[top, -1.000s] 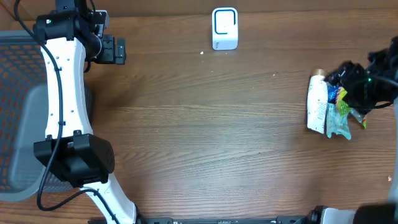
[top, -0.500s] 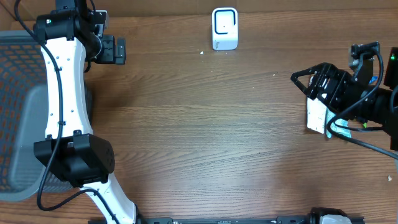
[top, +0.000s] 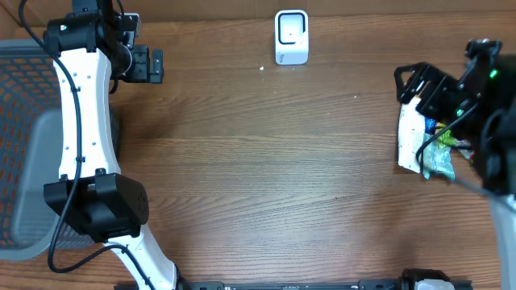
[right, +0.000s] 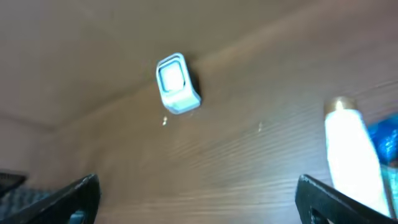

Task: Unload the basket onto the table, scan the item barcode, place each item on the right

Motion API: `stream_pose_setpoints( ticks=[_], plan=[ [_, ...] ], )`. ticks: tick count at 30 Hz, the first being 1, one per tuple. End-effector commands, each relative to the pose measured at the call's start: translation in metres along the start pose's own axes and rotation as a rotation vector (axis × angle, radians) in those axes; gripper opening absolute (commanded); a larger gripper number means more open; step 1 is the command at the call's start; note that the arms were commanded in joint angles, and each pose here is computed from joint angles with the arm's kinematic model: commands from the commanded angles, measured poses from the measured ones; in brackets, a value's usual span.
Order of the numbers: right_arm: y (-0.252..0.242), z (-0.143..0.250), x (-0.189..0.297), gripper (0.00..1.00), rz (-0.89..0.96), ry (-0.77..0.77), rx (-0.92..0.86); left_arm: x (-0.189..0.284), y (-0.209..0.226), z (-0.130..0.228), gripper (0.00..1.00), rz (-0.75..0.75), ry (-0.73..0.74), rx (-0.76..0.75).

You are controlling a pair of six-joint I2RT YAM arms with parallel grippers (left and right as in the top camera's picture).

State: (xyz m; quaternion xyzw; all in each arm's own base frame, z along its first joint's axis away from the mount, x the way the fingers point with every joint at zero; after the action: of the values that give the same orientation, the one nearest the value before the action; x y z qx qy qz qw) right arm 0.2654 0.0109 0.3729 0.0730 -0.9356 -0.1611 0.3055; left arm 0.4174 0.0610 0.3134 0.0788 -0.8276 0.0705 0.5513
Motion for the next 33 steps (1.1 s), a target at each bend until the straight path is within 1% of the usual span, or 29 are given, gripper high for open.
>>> stream_pose_setpoints(
  ticks=[1,5,10,14,18,21,23,25,30,33],
  plan=[
    [-0.008,0.026,0.012,1.00,0.084,-0.154,0.042,0.020,-0.001,-0.001,1.00,0.001,-0.051,-0.021],
    [-0.019,0.068,0.012,1.00,0.059,-0.290,0.171,0.020,-0.001,-0.001,1.00,0.001,-0.051,-0.021],
    [-0.030,0.128,0.017,1.00,0.042,-0.400,0.329,0.020,-0.001,-0.001,1.00,0.001,-0.052,-0.021],
    [-0.040,0.163,0.014,1.00,0.035,-0.516,0.369,0.020,-0.001,-0.001,1.00,0.001,-0.051,-0.021],
    [-0.048,0.184,0.006,1.00,0.039,-0.640,0.377,0.020,-0.001,-0.001,1.00,0.001,-0.051,-0.021],
    [-0.054,0.199,-0.003,1.00,0.060,-0.699,0.368,0.020,-0.001,-0.001,1.00,0.001,-0.051,-0.021],
    [-0.056,0.207,-0.008,1.00,0.068,-0.704,0.363,0.020,-0.001,-0.001,1.00,0.001,-0.052,-0.021],
    [-0.058,0.215,-0.013,1.00,0.083,-0.645,0.364,0.020,-0.001,-0.001,1.00,0.001,-0.052,-0.021],
    [-0.063,0.227,-0.019,1.00,0.095,-0.557,0.368,0.020,-0.001,-0.001,1.00,0.001,-0.052,-0.021],
    [-0.061,0.227,-0.019,1.00,0.078,-0.554,0.405,0.020,-0.001,-0.001,1.00,0.001,-0.051,-0.021]
  ],
)
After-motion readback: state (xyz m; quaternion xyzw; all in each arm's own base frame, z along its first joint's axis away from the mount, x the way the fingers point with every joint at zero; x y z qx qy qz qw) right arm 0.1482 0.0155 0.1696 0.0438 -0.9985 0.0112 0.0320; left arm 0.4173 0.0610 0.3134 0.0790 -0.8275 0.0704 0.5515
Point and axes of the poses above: each gripper's point midway between its finger pads, its own x axis back along the fingers, its own y axis along the line the jaws close on, z = x × y, the point moved 10 cm from there along x, back along the fingers, and after that the axes turned 12 degrees about x, right-handed, at the moved point
